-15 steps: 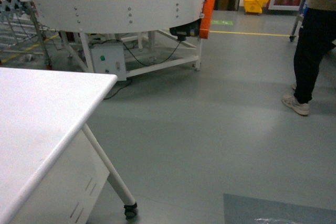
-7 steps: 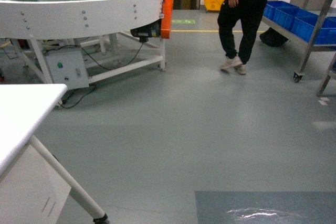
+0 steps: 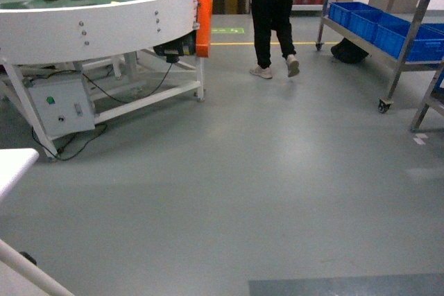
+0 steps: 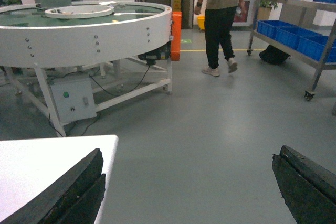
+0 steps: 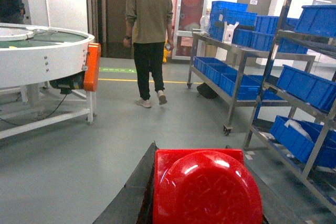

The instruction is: Pick red block from blue box to shelf

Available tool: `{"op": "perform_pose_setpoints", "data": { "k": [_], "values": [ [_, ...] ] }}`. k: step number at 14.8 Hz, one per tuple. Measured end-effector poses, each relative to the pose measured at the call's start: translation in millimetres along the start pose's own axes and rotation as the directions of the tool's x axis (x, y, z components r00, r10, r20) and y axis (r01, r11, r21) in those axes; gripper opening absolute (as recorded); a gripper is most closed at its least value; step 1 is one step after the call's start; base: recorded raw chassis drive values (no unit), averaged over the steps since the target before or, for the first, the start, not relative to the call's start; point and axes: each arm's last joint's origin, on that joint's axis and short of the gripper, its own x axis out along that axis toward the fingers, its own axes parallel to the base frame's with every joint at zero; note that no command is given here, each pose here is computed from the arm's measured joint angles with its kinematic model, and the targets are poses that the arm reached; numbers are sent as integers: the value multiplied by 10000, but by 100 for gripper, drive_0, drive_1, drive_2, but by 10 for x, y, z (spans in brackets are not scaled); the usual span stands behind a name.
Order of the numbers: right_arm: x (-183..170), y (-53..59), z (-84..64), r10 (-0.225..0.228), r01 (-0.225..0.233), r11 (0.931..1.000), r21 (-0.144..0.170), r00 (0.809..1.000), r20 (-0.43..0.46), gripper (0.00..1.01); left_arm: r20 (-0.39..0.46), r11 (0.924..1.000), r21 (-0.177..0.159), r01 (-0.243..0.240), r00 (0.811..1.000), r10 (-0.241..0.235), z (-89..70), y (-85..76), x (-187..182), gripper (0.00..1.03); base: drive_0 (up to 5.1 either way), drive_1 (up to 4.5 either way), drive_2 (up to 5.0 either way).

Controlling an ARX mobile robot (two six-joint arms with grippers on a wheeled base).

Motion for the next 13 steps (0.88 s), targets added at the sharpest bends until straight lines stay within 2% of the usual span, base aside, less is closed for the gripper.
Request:
{"op": "perform_pose_setpoints", "data": {
  "k": [6,13],
  "values": [
    [1,1,-2,6,-6,10000,-1,10000,-30,27,-11,10000,0,4,10000,-4,-1,0,0,98,-13,414,-440],
    [1,0,-1,1,-1,10000,-5,10000,-19,27,-27,10000,0,0,10000,0,-3,0,0,98,-172,255,-598]
  ]
}}
